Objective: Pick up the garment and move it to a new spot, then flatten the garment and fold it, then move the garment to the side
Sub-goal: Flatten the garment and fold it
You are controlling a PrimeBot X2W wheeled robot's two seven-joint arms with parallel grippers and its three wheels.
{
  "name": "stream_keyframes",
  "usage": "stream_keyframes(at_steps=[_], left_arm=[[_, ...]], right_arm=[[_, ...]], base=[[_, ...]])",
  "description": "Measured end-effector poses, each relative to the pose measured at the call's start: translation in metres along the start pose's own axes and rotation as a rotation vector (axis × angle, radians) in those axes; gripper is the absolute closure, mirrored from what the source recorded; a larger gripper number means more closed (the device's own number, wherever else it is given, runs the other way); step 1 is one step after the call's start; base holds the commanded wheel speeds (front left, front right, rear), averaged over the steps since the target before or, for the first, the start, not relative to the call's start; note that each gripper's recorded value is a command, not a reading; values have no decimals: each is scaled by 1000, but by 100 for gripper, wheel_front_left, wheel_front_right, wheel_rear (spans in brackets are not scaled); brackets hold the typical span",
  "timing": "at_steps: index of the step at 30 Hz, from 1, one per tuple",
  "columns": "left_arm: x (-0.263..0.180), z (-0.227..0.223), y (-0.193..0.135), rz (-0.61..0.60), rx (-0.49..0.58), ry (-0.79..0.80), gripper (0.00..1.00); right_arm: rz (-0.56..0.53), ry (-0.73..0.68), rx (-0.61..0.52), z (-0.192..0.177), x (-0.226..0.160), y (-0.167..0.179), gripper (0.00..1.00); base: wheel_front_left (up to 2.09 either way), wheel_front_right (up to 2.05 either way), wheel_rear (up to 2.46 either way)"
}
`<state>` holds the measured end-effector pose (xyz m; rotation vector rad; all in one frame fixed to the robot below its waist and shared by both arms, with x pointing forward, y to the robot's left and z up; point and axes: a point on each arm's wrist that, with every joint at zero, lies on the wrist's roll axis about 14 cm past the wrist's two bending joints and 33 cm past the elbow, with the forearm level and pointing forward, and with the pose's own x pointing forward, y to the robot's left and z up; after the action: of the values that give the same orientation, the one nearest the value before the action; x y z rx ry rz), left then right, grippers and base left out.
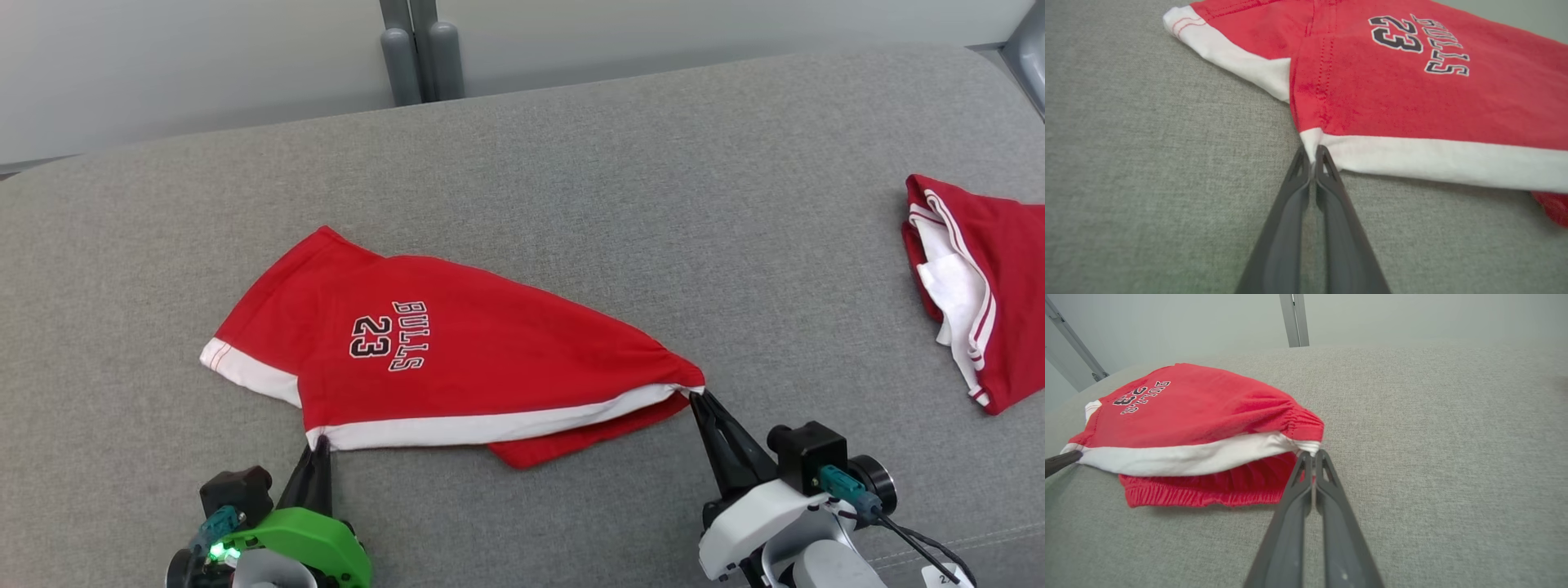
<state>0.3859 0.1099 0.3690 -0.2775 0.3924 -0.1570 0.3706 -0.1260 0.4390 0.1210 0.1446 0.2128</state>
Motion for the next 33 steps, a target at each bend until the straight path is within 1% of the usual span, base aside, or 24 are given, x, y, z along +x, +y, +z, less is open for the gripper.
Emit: stream_keyframes(at_steps=[6, 10, 15, 16, 17, 18, 19, 22, 24, 28, 33], left_arm=[[0, 32, -3, -9, -7, -103, 100], [-3, 67, -7, -23, -10, -213, 100], [-8, 124, -16, -54, 31, -380, 100], [-10, 147, -21, -69, 49, -444, 100], [-12, 159, -22, -72, 54, -478, 100], [-13, 172, -24, -79, 66, -511, 100], [-14, 181, -26, -85, 78, -536, 100], [-17, 217, -34, -102, 114, -626, 100], [-19, 241, -38, -111, 143, -681, 100], [-23, 279, -44, -127, 207, -761, 100], [-24, 320, -49, -137, 268, -840, 100]], right_arm=[[-4, -52, 13, 16, 1, -1, 100], [-1, -125, 19, 41, 7, -1, 100], [25, -253, 15, 86, 18, 5, 100], [40, -307, 9, 106, 22, 8, 100], [45, -335, 22, 116, 23, 9, 100], [44, -365, 58, 127, 24, 8, 100], [52, -387, 59, 135, 25, 9, 100], [96, -489, 34, 175, 30, 21, 100], [113, -543, 36, 196, 33, 25, 100], [159, -626, -7, 231, 38, 34, 100], [180, -672, -83, 257, 48, 33, 100]], base=[[0, 0, 0], [0, 0, 0], [0, 0, 0], [0, 0, 0], [0, 0, 0], [0, 0, 0], [0, 0, 0], [0, 0, 0], [0, 0, 0], [0, 0, 0], [0, 0, 0]])
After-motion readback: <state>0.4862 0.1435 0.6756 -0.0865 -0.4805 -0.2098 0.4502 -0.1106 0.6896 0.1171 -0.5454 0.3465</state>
